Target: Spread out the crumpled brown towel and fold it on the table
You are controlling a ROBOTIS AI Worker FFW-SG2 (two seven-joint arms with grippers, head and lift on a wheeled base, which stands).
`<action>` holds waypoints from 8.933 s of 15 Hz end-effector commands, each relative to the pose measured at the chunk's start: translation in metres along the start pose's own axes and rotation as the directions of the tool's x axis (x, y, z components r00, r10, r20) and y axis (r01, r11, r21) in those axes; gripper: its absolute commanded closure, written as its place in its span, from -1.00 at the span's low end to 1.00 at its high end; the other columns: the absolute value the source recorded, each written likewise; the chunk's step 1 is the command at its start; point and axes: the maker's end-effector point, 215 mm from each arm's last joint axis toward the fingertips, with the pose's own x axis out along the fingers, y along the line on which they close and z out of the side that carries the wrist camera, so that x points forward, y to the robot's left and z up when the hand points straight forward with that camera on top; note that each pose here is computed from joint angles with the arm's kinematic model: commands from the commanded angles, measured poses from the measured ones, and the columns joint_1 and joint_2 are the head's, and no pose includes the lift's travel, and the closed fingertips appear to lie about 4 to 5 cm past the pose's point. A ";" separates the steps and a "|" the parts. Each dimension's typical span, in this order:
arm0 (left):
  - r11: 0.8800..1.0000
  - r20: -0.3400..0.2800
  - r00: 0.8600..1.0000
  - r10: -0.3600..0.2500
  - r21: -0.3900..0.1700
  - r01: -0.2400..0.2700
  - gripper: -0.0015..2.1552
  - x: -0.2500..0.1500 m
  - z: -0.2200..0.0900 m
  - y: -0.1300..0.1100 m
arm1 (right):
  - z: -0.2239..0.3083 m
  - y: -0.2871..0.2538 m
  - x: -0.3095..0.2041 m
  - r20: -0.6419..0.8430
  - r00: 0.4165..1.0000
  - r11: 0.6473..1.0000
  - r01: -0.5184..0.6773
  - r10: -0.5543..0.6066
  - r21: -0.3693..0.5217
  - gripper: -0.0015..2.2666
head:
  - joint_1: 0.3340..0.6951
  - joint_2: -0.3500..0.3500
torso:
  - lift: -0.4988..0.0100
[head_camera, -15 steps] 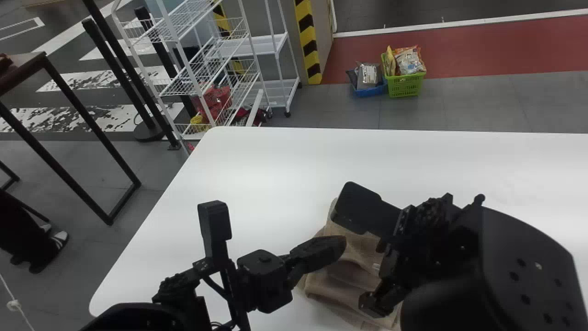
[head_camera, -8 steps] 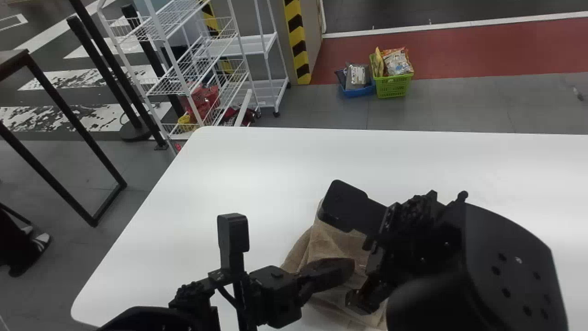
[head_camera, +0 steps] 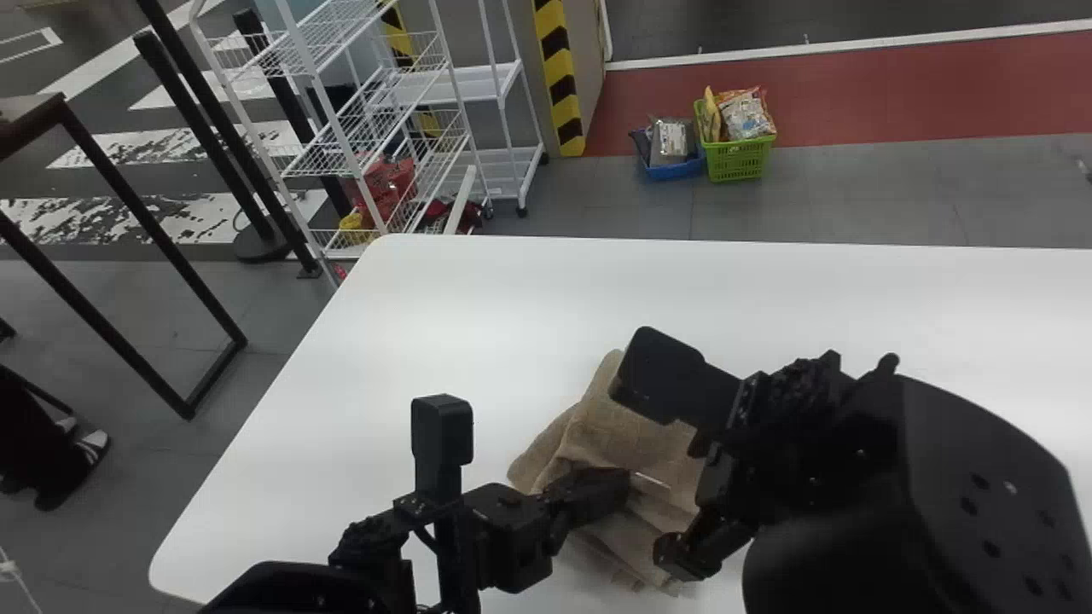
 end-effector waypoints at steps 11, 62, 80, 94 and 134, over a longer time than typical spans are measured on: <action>1.000 0.001 1.000 0.001 0.010 -0.001 0.80 -0.006 -0.002 0.002 | -0.004 -0.033 -0.034 0.151 0.988 0.972 -0.056 0.021 0.227 0.73 | 1.00 0.75 | 0.46; 0.984 0.107 0.985 0.139 0.101 -0.150 0.80 -0.037 0.012 0.088 | -0.008 -0.116 -0.132 0.467 0.879 0.926 -0.094 -0.095 0.366 0.72 | 1.00 0.70 | 0.46; 0.986 0.140 0.983 0.119 0.101 -0.134 0.81 -0.033 0.019 0.052 | -0.009 -0.113 -0.129 0.487 0.870 0.929 -0.113 -0.078 0.351 0.72 | 1.00 0.64 | 0.46; 0.986 0.128 0.986 0.109 0.115 -0.124 0.81 -0.064 -0.020 0.036 | -0.006 -0.120 -0.133 0.499 0.863 0.937 -0.104 -0.082 0.333 0.72 | 1.00 0.66 | 0.46; 0.912 0.412 0.856 0.313 0.121 -0.391 -0.96 -0.070 0.114 0.018 | -0.122 -0.076 -0.176 0.454 0.437 0.613 0.356 -0.777 0.706 -0.92 | 1.00 0.31 | 0.46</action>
